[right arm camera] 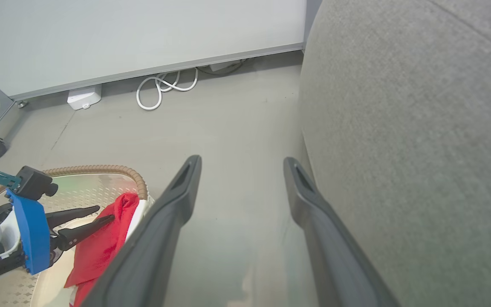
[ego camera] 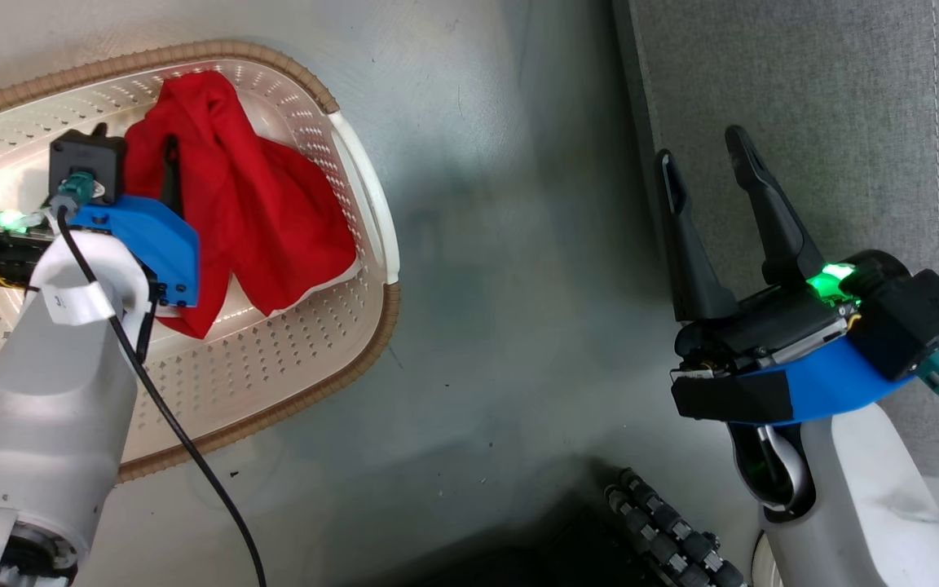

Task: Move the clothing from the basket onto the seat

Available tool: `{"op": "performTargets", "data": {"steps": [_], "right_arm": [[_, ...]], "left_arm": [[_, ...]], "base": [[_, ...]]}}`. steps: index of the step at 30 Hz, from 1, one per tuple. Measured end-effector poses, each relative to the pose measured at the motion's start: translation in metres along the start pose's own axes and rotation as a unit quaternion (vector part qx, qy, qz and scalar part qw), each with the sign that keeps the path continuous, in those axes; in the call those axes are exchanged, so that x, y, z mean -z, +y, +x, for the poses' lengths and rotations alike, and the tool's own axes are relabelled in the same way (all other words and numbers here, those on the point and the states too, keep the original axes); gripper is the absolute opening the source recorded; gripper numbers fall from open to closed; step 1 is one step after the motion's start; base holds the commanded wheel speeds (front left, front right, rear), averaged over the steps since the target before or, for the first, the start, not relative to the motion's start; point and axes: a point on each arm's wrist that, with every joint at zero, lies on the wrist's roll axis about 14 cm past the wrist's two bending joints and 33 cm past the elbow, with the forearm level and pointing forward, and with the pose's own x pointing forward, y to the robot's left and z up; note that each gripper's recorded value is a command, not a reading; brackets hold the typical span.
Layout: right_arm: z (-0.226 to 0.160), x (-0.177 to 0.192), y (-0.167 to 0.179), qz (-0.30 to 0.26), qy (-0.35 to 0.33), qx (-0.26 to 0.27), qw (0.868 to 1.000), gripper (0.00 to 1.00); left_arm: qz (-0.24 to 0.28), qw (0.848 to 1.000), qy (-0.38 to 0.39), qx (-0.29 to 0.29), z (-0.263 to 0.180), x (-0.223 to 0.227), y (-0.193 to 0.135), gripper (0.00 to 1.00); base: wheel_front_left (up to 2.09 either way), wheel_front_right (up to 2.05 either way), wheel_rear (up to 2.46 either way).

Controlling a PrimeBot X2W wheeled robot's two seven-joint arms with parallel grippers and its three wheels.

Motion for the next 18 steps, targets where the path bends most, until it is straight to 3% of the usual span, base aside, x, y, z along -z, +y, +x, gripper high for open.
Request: {"op": "performTargets", "data": {"steps": [12, 13, 14, 15, 18], "right_arm": [[-0.004, 0.006, 0.007, 0.009, 0.009, -0.006, 1.0, 1.0], [-0.004, 0.007, 0.007, 0.009, 0.01, -0.006, 1.0, 1.0], [-0.004, 0.007, 0.007, 0.009, 0.011, -0.006, 1.0, 1.0], [-0.004, 0.008, 0.007, 0.008, 0.012, -0.006, 1.0, 1.0], [-0.003, 0.006, 0.007, 0.008, 0.009, -0.006, 1.0, 1.0]], "left_arm": [[-0.061, 0.994, 0.094, -0.009, -0.006, 0.043, -0.003, 1.0], [-0.064, 0.993, 0.099, -0.008, -0.007, 0.045, -0.004, 0.87], [-0.064, 0.993, 0.1, -0.005, -0.007, 0.046, -0.005, 0.36], [-0.066, 0.993, 0.101, -0.001, -0.007, 0.046, -0.006, 0.0], [-0.067, 0.993, 0.102, 0.002, -0.007, 0.046, -0.007, 0.0]], "base": [[0.02, 0.02, 0.02], [0.03, 0.03, 0.03], [0.02, 0.02, 0.02], [0.0, 0.0, 0.0], [0.0, 0.0, 0.0]]}}
